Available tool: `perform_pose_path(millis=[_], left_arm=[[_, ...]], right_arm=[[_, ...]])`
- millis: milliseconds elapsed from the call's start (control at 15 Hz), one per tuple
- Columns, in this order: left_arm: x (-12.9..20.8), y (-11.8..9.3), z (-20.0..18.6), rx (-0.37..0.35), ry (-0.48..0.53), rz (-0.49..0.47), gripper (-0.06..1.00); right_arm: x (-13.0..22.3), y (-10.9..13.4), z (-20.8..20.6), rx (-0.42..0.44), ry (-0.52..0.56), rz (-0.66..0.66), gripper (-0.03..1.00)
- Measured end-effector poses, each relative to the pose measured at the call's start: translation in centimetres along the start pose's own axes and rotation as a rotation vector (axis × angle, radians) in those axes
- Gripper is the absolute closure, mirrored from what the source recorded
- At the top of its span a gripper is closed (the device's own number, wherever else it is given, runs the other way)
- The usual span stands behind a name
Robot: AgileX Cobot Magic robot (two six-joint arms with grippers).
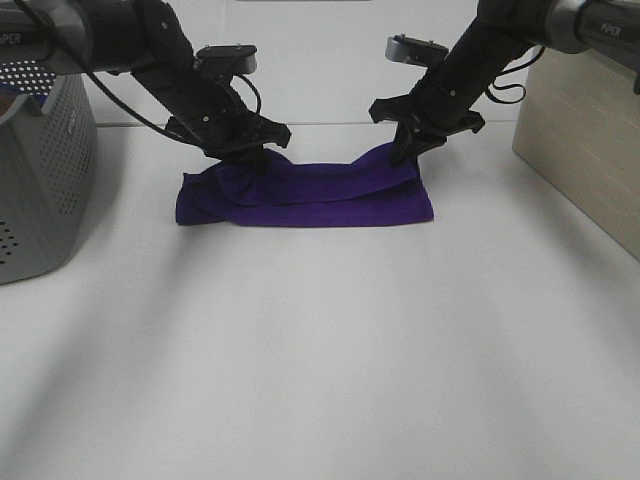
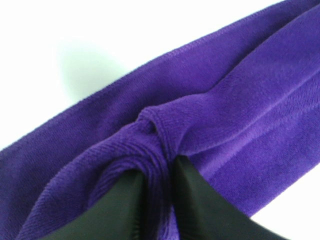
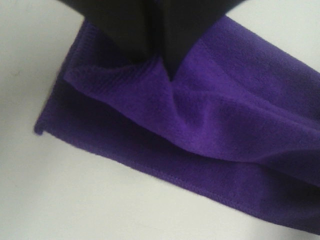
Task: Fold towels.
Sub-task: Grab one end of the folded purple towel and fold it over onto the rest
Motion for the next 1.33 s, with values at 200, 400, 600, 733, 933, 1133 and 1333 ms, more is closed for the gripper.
perform_pose_path(millis=[200, 400, 600, 733, 933, 1133, 1333], left_arm=[[0.5, 0.1, 0.2, -0.003, 0.035, -0.002, 0.39], [2.5, 0.3, -1.2, -0.032, 0.197, 0.000, 0.23], [1.7, 1.5, -5.0, -0.148, 0.271, 0.005, 0.22], [2.4, 3.9, -5.4, -0.136, 0.308, -0.060, 0.22], [2.9, 6.2, -4.7, -0.017, 0.302, -0.135, 0.22], [4.1, 7.7, -2.6, 0.062, 0.314, -0.194, 0.22], [4.9, 8.7, -1.0, 0.086, 0.314, -0.243, 0.22]], right_arm=[[-0.2, -0.1, 0.0, 0.004, -0.009, -0.001, 0.52], [0.7, 0.6, -0.6, -0.020, 0.054, -0.005, 0.09], [0.1, 2.4, -5.3, -0.022, 0.051, -0.045, 0.05], [-0.5, 3.0, -7.0, -0.014, 0.023, -0.015, 0.05], [-0.8, 3.4, -8.2, -0.010, 0.005, 0.017, 0.05], [-1.3, 4.1, -9.9, -0.009, -0.026, 0.030, 0.05], [-1.5, 4.5, -11.0, -0.007, -0.047, 0.030, 0.05]])
Point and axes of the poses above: a point on each arm's last joint axis where the gripper is mounted, z pointing out along that axis toward the gripper, y along the wrist's bending axis when the last joint is at zero, x = y × z, the point moved 7 cm from there along z, pointing out along that axis toward the gripper, and after that the axes turned 2 degrees about -z, right-handed, at the moved point
